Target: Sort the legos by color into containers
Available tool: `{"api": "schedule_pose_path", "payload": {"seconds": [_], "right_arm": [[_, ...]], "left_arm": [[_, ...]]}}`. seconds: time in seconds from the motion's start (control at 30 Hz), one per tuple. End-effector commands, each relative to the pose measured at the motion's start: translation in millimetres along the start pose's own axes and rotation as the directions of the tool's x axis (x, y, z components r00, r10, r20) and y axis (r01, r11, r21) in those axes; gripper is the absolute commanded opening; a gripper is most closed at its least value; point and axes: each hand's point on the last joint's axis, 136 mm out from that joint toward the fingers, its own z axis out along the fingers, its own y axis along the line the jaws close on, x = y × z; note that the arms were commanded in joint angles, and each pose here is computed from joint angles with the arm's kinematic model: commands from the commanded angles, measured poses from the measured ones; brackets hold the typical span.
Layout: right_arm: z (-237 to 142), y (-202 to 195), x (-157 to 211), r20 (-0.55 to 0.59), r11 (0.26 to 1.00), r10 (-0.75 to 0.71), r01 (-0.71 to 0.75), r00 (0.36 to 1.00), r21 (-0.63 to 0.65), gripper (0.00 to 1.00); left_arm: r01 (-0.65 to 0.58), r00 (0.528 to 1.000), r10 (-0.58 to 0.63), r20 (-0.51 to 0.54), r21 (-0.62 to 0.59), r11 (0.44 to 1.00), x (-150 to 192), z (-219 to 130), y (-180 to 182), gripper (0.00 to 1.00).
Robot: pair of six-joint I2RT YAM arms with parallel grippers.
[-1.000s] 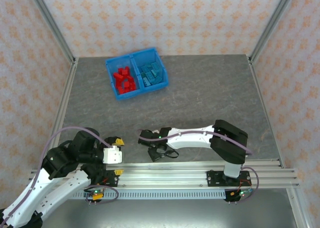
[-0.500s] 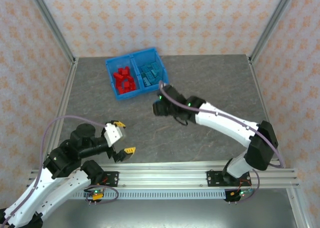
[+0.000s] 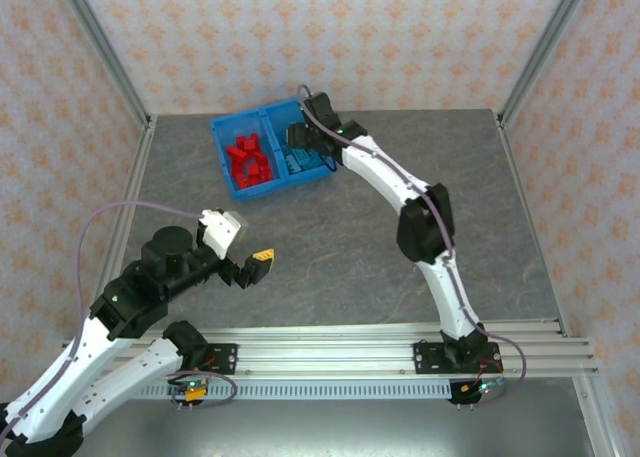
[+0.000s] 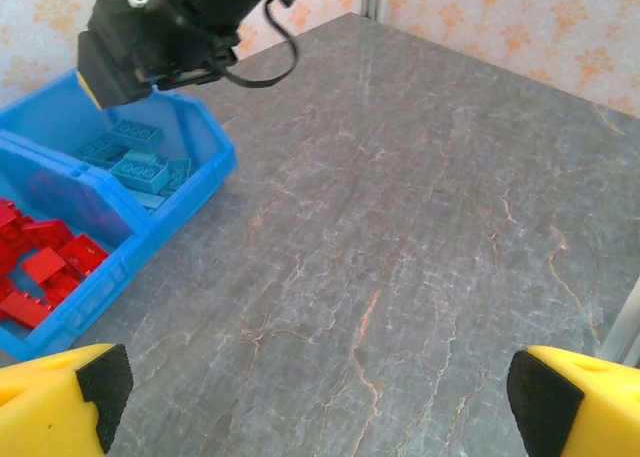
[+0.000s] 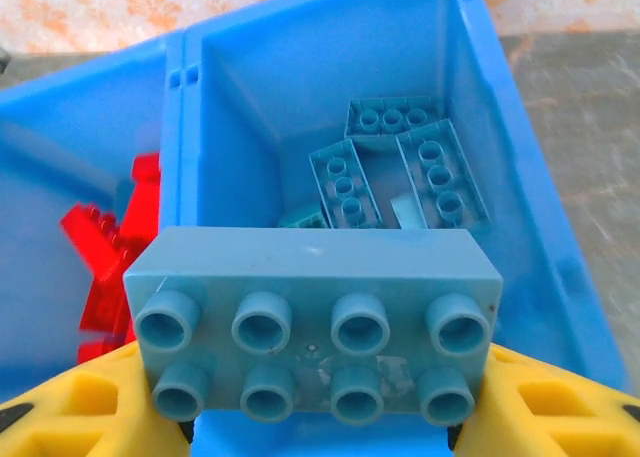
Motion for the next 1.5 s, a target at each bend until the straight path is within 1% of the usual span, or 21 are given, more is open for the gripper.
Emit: {"api": "schedule_pose_path", "payload": {"seconds": [0.0,0.13,0.2,0.27,0.4,0.5,0.57,0.63,0.7,0.8,0.9,0.93,0.97,1.0,1.07,1.17,1.27,1.3,1.37,1.43,1.47], "right_arm": [[26,-5,-6,-0.011,0.998,0.063,-0.063,0.998,-0.017,0.52],[60,-9,-17,0.030,0.980,0.170,-0.166,0.985,-0.113,0.52],[68,-3,-20,0.041,0.969,0.186,-0.176,0.982,-0.171,0.58],[70,3,-23,0.048,0.963,0.189,-0.175,0.981,-0.206,0.67],[63,13,-32,0.054,0.948,0.207,-0.187,0.977,-0.257,0.73],[49,17,-43,0.062,0.943,0.219,-0.195,0.974,-0.269,0.74],[33,21,-53,0.074,0.942,0.220,-0.192,0.973,-0.275,0.76],[14,27,-64,0.084,0.941,0.210,-0.177,0.974,-0.290,0.78],[-11,33,-75,0.092,0.941,0.190,-0.154,0.978,-0.302,0.81],[-57,35,-85,0.090,0.953,0.126,-0.095,0.988,-0.286,0.83],[-112,23,-85,0.085,0.975,0.044,-0.025,0.995,-0.220,0.84],[-122,13,-76,0.070,0.982,0.024,-0.011,0.997,-0.188,0.85],[-145,7,-73,0.091,0.984,0.009,0.007,0.996,-0.178,0.85],[-161,0,-68,0.107,0.986,0.000,0.018,0.994,-0.168,0.87],[-193,-21,-47,0.151,0.990,-0.025,0.045,0.988,-0.132,0.91],[-232,-63,-13,0.197,0.999,-0.045,0.045,0.979,0.004,0.95],[-260,-105,20,0.225,0.989,-0.046,0.013,0.973,0.146,0.97],[-270,-122,31,0.250,0.979,-0.044,-0.009,0.967,0.205,0.97],[-285,-158,53,0.311,0.940,-0.051,-0.060,0.949,0.337,0.99],[-299,-196,75,0.385,0.877,-0.082,-0.117,0.919,0.466,0.99],[-301,-210,84,0.413,0.850,-0.097,-0.140,0.906,0.508,0.99]], "left_arm": [[0.046,0.999,-0.045,0.021,-0.052,0.998,-1,3,9,1.00],[0.069,0.998,-0.068,0.011,-0.073,0.995,10,5,13,1.00],[0.076,0.997,-0.076,0.004,-0.073,0.994,14,8,13,1.00],[0.083,0.996,-0.084,-0.008,-0.075,0.994,18,11,13,1.00],[0.091,0.996,-0.093,-0.017,-0.081,0.993,21,18,14,1.00],[0.115,0.993,-0.118,-0.015,-0.111,0.987,18,23,19,1.00],[0.147,0.988,-0.152,-0.018,-0.170,0.974,17,24,29,1.00],[0.184,0.981,-0.193,-0.011,-0.254,0.950,18,23,44,1.00],[0.224,0.972,-0.236,0.012,-0.362,0.905,21,19,62,1.00],[0.272,0.958,-0.278,0.069,-0.519,0.810,28,12,90,1.00],[0.267,0.959,-0.260,0.108,-0.645,0.716,41,8,113,1.00],[0.256,0.963,-0.243,0.117,-0.680,0.687,45,7,119,1.00],[0.235,0.968,-0.223,0.113,-0.713,0.660,51,7,125,1.00],[0.215,0.973,-0.206,0.105,-0.739,0.638,55,7,130,1.00],[0.176,0.980,-0.180,0.086,-0.798,0.577,67,4,142,1.00],[0.160,0.981,-0.179,0.076,-0.841,0.517,82,0,155,1.00],[0.156,0.982,-0.176,0.074,-0.843,0.514,93,3,164,1.00],[0.149,0.983,-0.168,0.072,-0.847,0.510,97,3,167,1.00],[0.133,0.987,-0.149,0.065,-0.853,0.505,103,4,172,1.00],[0.159,0.984,-0.146,0.099,-0.854,0.496,108,6,180,1.00],[0.175,0.982,-0.152,0.114,-0.851,0.495,112,8,183,1.00]]}}
